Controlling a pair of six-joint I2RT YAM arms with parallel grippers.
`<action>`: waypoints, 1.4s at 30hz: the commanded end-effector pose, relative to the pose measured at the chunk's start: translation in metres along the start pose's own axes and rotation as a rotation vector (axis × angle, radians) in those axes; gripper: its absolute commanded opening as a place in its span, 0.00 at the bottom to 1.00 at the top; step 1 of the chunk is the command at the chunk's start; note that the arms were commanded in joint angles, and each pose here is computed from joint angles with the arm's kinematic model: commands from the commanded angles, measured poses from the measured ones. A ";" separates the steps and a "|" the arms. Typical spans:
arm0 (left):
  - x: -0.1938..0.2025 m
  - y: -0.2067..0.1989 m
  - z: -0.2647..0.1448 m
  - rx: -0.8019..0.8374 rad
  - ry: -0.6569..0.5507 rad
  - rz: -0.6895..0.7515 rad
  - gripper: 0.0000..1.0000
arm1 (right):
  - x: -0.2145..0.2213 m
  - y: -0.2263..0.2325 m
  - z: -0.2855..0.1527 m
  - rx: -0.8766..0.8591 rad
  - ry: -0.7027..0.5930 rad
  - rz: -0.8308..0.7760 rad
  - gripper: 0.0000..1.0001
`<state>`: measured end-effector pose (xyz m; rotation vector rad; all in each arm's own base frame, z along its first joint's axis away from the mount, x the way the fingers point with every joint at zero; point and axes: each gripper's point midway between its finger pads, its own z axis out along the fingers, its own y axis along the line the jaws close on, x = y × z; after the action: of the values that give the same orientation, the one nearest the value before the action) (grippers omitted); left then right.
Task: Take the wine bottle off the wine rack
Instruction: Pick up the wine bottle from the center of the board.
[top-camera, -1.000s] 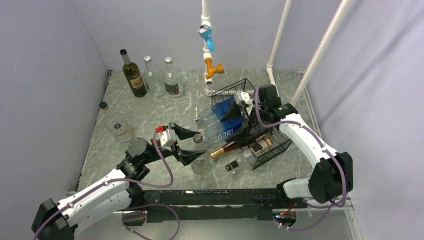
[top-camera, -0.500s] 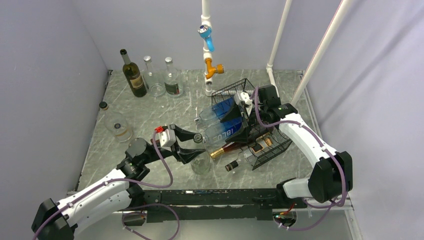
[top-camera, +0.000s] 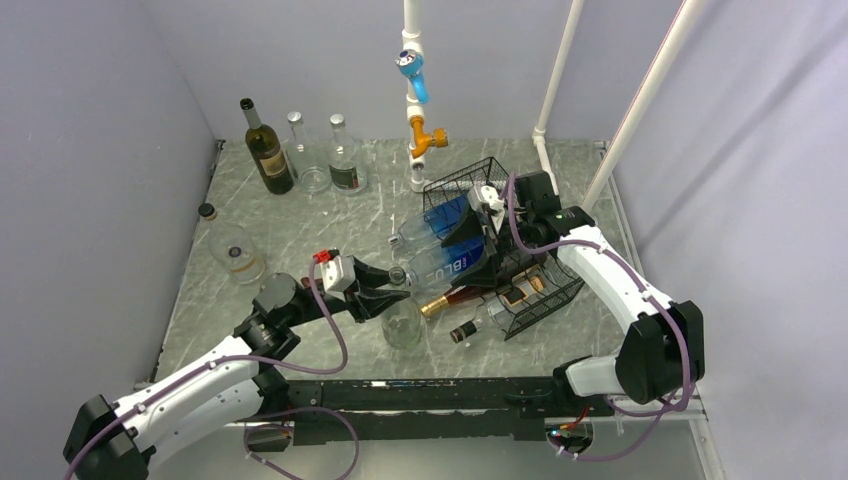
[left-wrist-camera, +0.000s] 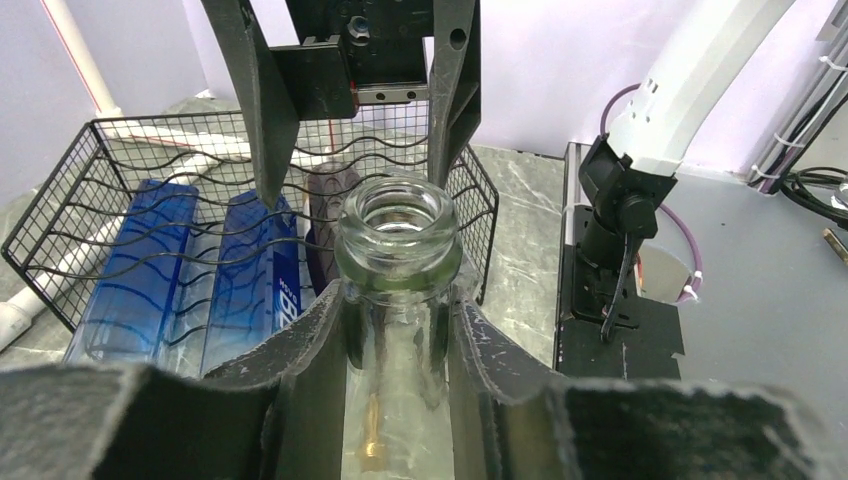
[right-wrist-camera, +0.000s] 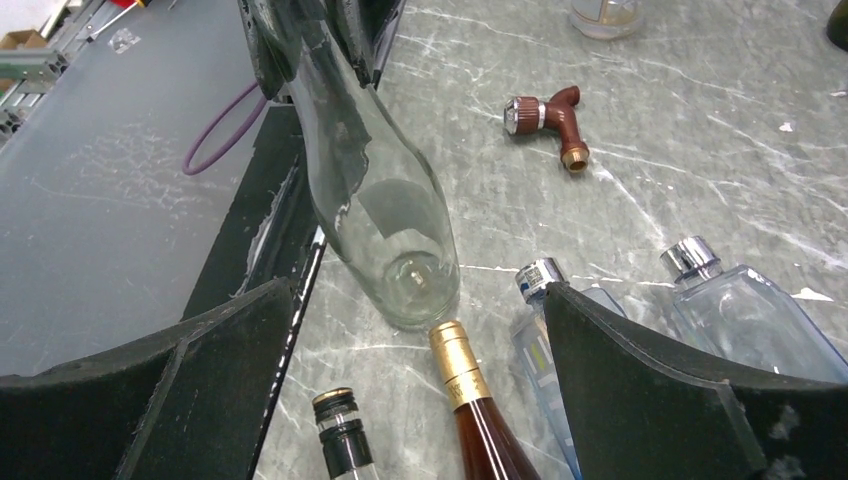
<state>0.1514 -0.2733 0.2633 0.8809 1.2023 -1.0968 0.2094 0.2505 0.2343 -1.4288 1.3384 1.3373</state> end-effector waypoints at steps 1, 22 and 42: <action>-0.036 -0.006 0.003 0.022 -0.070 0.027 0.00 | -0.012 0.002 -0.001 -0.026 -0.034 -0.055 0.99; -0.125 0.036 -0.005 -0.266 -0.174 0.140 0.00 | -0.010 0.001 -0.001 -0.025 -0.029 -0.054 0.99; -0.161 0.088 -0.001 -0.439 -0.144 0.260 0.00 | -0.009 0.000 -0.002 -0.025 -0.022 -0.054 0.99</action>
<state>0.2336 -0.2370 0.3127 0.7031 1.4171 -0.6528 0.2066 0.2481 0.2267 -1.4342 1.3584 1.3508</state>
